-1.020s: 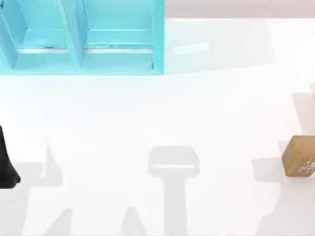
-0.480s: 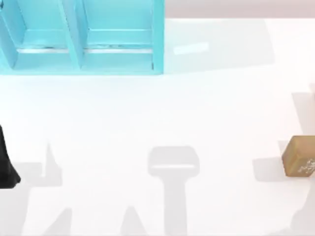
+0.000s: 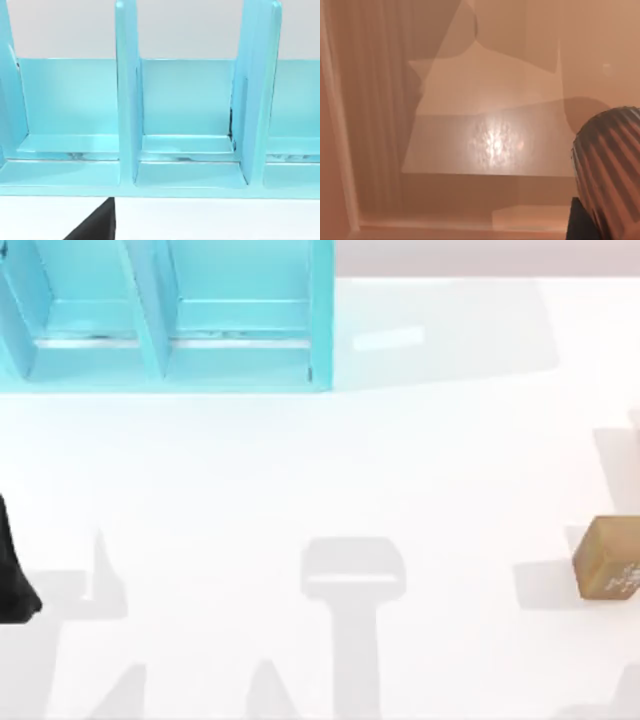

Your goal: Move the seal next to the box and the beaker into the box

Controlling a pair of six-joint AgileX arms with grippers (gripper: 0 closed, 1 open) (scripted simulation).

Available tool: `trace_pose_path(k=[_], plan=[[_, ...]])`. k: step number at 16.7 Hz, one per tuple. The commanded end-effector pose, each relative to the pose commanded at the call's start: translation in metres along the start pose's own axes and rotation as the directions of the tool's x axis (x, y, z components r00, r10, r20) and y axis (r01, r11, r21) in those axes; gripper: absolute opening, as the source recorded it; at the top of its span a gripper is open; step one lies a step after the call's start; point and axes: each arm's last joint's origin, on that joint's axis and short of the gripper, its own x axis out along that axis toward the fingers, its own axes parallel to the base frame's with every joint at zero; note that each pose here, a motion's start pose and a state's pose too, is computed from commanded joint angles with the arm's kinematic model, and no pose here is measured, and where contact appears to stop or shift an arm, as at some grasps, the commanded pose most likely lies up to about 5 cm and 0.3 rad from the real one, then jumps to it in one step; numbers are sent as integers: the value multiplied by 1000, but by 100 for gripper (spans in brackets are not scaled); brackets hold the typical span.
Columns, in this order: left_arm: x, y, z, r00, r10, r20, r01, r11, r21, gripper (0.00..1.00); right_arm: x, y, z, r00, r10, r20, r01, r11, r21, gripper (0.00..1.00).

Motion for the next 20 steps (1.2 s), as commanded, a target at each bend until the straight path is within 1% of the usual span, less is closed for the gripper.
trace_pose_path(k=[13,14,20], plan=[[0,0,0,1000,0,0,0,1000,0,100,0,0,0,1000,0,0,0,1000,0,98],[0,0,0,1000,0,0,0,1000,0,100,0,0,0,1000,0,0,0,1000,0,100],[0,0,0,1000,0,0,0,1000,0,100,0,0,0,1000,0,0,0,1000,0,100]])
